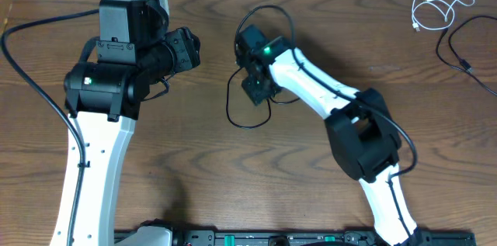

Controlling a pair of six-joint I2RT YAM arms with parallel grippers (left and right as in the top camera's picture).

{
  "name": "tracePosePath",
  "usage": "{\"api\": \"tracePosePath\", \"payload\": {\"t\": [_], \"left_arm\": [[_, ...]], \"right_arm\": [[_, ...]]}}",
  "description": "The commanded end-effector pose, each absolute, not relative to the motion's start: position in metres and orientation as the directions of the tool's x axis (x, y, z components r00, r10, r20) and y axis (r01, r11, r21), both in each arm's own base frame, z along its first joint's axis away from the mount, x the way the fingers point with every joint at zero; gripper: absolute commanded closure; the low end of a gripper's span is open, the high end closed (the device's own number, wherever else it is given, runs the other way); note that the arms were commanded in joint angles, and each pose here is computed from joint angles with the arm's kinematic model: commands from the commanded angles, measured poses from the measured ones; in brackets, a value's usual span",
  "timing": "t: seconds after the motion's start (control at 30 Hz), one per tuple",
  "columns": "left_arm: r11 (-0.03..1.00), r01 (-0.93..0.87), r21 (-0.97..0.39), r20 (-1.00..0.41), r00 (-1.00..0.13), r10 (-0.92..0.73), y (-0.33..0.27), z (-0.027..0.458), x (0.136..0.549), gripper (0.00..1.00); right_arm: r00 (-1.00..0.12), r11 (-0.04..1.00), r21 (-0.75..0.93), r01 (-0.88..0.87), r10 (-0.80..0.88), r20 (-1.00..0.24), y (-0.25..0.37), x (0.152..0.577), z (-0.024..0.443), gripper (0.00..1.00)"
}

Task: Untangle cables
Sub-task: 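Move the right gripper to the black cable and grasp its USB plug, then carry the black cable to the top right corner with the right gripper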

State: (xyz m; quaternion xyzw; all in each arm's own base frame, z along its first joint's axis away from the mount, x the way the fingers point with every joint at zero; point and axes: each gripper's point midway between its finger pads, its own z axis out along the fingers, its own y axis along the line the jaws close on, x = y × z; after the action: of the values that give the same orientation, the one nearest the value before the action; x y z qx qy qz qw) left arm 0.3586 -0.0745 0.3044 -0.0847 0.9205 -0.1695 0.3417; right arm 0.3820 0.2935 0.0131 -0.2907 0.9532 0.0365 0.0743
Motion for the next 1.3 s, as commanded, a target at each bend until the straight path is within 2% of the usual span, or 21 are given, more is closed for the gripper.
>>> {"api": "tracePosePath", "payload": {"t": [0.0, 0.47, 0.53, 0.57, 0.63, 0.67, 0.83, 1.0, 1.17, 1.27], "left_arm": [[0.930, -0.052, -0.364, -0.602, -0.749, -0.277, -0.071, 0.305, 0.359, 0.43], [0.931, -0.058, -0.360, -0.589, -0.760, -0.275, -0.071, 0.302, 0.356, 0.44], [0.931, -0.058, -0.360, -0.589, -0.760, -0.275, -0.071, 0.302, 0.356, 0.44], [0.931, -0.058, -0.360, -0.589, -0.760, -0.275, -0.071, 0.302, 0.356, 0.43], [0.931, -0.058, -0.360, -0.589, -0.760, -0.275, -0.071, 0.302, 0.356, 0.44], [0.931, -0.058, -0.360, -0.589, -0.760, -0.275, -0.071, 0.302, 0.356, 0.44], [0.931, -0.058, -0.360, -0.589, -0.760, -0.275, -0.071, 0.302, 0.356, 0.43], [0.931, -0.058, -0.361, -0.589, -0.760, -0.276, -0.071, 0.302, 0.356, 0.43], [0.931, -0.058, -0.360, -0.589, -0.760, -0.275, -0.071, 0.302, 0.356, 0.43], [0.931, -0.058, -0.360, -0.589, -0.760, -0.275, -0.071, 0.302, 0.356, 0.43]], "right_arm": [[-0.840, 0.849, -0.029, -0.528, -0.527, -0.130, 0.288, 0.382, -0.006, 0.49], [-0.878, 0.876, -0.070, -0.476, -0.479, -0.020, 0.266, 0.361, -0.025, 0.60], [-0.878, 0.876, -0.071, -0.477, -0.479, -0.015, 0.264, 0.358, -0.031, 0.69], [-0.878, 0.876, -0.070, -0.476, -0.479, -0.022, 0.265, 0.359, -0.032, 0.80], [-0.878, 0.877, -0.067, -0.475, -0.478, -0.036, 0.267, 0.362, -0.032, 0.89], [-0.878, 0.878, -0.065, -0.474, -0.477, -0.046, 0.268, 0.364, -0.032, 0.98], [-0.883, 0.886, -0.059, -0.460, -0.463, -0.079, 0.268, 0.375, -0.018, 0.99], [-0.888, 0.900, -0.027, -0.436, -0.435, -0.151, 0.266, 0.391, 0.034, 0.99], [-0.871, 0.896, 0.110, -0.430, -0.380, -0.313, 0.260, 0.408, 0.127, 0.99], [-0.848, 0.887, 0.212, -0.410, -0.285, -0.447, 0.237, 0.420, 0.196, 0.99]]}}
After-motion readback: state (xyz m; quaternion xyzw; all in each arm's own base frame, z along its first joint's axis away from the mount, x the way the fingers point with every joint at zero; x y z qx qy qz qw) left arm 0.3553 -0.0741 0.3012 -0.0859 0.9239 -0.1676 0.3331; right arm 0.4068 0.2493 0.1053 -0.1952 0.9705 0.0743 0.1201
